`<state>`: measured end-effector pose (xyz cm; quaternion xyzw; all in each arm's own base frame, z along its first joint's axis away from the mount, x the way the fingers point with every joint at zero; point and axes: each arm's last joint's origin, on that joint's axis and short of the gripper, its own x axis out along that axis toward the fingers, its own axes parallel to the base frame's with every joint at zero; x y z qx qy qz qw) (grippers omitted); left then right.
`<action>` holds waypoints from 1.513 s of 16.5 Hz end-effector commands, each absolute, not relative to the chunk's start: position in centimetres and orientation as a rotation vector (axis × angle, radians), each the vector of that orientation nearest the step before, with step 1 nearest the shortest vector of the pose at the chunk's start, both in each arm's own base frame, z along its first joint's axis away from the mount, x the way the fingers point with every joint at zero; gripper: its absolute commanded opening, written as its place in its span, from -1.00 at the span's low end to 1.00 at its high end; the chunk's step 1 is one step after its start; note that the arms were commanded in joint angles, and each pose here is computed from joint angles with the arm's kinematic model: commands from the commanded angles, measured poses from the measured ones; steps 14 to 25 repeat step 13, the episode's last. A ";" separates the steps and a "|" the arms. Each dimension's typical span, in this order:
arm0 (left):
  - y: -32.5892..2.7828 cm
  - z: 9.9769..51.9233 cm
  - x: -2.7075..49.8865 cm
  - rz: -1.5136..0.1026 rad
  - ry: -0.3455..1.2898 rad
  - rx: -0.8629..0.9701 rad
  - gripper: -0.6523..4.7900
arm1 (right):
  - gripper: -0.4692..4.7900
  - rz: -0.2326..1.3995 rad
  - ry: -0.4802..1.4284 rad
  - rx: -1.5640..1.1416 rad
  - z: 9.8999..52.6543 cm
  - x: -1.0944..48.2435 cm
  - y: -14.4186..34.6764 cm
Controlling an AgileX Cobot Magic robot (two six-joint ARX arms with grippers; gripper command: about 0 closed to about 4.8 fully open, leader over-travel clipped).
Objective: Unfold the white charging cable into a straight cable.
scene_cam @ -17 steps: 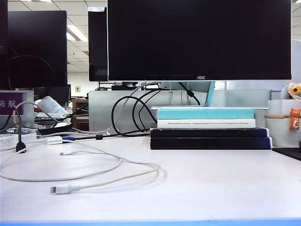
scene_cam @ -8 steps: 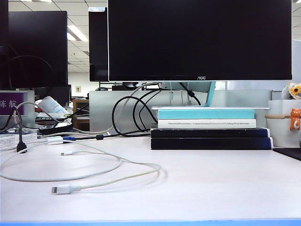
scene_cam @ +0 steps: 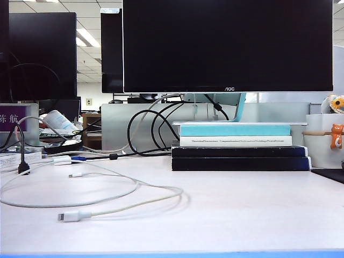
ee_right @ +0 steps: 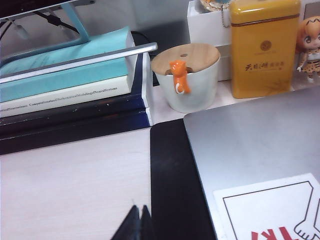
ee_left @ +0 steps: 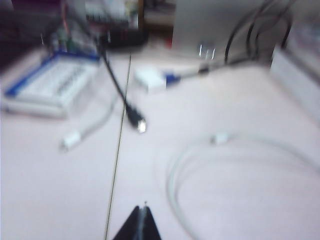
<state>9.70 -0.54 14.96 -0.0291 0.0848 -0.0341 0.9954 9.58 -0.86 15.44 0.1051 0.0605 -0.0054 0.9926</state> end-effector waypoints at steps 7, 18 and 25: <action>-0.5 16.7 9.7 -0.076 -0.014 -0.060 -0.78 | -0.84 0.060 0.127 0.210 15.2 9.7 -0.3; -0.5 16.7 9.7 -0.082 -0.012 -0.060 -0.78 | -0.84 0.053 0.099 0.207 15.4 9.7 -0.3; -0.5 16.7 9.7 -0.082 -0.012 -0.060 -0.78 | -0.84 0.053 0.099 0.207 15.4 9.7 -0.3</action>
